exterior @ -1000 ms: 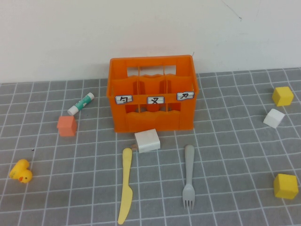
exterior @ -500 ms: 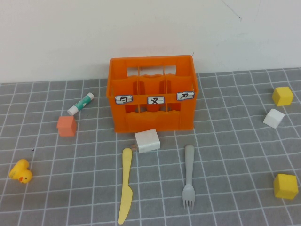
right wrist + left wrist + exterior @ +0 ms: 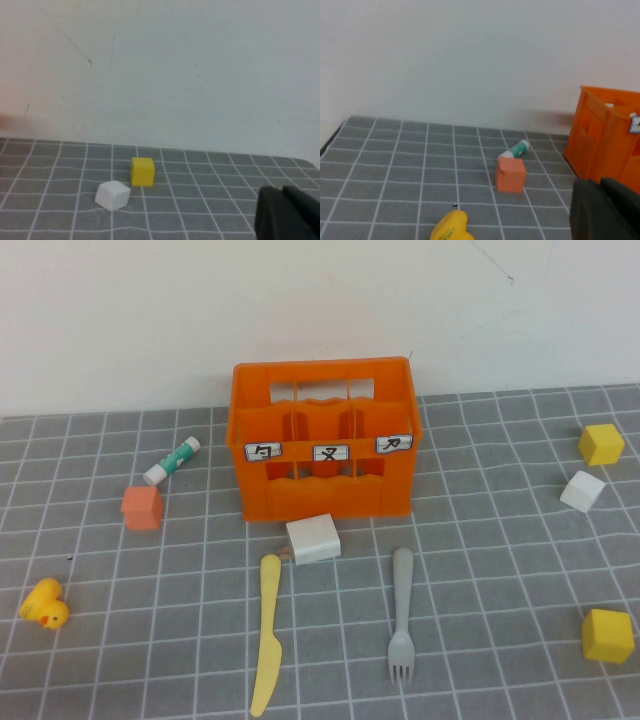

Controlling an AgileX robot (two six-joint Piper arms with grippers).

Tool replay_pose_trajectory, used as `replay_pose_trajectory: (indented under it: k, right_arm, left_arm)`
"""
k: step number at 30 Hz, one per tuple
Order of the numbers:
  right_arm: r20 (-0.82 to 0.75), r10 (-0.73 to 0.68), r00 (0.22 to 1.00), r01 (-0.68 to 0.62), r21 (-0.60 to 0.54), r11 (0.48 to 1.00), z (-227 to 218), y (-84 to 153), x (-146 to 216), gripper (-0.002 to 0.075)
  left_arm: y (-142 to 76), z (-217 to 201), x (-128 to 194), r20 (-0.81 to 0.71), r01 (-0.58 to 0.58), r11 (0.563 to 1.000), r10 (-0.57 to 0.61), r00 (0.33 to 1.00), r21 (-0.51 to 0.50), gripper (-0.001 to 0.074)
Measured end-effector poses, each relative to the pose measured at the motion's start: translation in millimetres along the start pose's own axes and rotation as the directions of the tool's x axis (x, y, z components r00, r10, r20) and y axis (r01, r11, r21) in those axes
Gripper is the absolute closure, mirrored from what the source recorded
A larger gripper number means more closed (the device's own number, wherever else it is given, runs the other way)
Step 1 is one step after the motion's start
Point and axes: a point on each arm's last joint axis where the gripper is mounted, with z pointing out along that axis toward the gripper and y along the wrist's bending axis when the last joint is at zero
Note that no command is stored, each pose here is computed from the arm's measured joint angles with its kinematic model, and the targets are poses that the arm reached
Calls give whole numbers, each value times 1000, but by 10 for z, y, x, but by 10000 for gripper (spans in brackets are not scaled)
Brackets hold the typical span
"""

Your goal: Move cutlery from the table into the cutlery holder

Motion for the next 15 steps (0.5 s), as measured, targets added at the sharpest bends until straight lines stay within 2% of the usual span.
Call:
replay_pose_trajectory:
  k: [5,11,15]
  right_arm:
    - [10,0,1000,0,1,1000,0,-1,-9,729]
    - [108,0,994,-1,10,1000,-5,-9,-98,729]
    - [128,4,992,-6,14,1000,-34,-34,-273,729]
  left_arm:
    - [-1,0,-6,6,3,1000,-3,1000,1,736]
    - [-28,-10,-133,146,25,999,-30,989,35,736]
    - [-85,-53,-351,211,-41,998,31,977,44,736]
